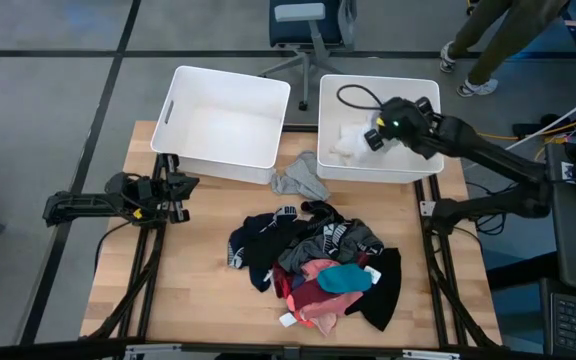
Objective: Sort clothes
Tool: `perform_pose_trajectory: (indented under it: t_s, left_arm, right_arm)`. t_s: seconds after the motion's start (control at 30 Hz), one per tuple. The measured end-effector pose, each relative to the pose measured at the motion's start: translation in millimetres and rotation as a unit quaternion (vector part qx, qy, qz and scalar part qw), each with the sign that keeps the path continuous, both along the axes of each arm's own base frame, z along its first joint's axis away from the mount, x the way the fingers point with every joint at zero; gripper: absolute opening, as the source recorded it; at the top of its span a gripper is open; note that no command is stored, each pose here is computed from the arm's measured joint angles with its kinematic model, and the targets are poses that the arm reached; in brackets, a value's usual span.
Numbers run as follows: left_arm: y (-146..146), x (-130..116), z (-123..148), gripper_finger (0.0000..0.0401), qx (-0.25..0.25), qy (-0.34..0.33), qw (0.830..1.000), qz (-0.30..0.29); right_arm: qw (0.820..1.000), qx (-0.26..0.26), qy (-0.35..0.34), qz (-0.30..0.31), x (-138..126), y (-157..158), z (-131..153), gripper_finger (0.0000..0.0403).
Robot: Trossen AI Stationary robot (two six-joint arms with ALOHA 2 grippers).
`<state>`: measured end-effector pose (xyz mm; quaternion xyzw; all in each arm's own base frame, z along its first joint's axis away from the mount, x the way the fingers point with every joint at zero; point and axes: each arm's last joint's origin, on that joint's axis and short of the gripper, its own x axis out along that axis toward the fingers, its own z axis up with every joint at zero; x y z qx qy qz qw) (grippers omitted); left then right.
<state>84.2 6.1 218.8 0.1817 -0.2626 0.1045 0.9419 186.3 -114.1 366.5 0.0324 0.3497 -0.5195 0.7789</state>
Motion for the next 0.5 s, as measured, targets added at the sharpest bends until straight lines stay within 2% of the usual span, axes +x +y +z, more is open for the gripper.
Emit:
perform_pose_trajectory:
  t_s: [0.33,0.5]
  left_arm:
    - [0,0,0,0.0004,-0.001,0.0,1.0,0.0]
    - [0,0,0,0.0004,-0.002,0.0,1.0,-0.002]
  right_arm:
    - [0.999,0.031,0.033,0.012,15,-11,-16,0.0206]
    - [0.995,0.081,-0.015,0.058,13,-5,-12,0.0233]
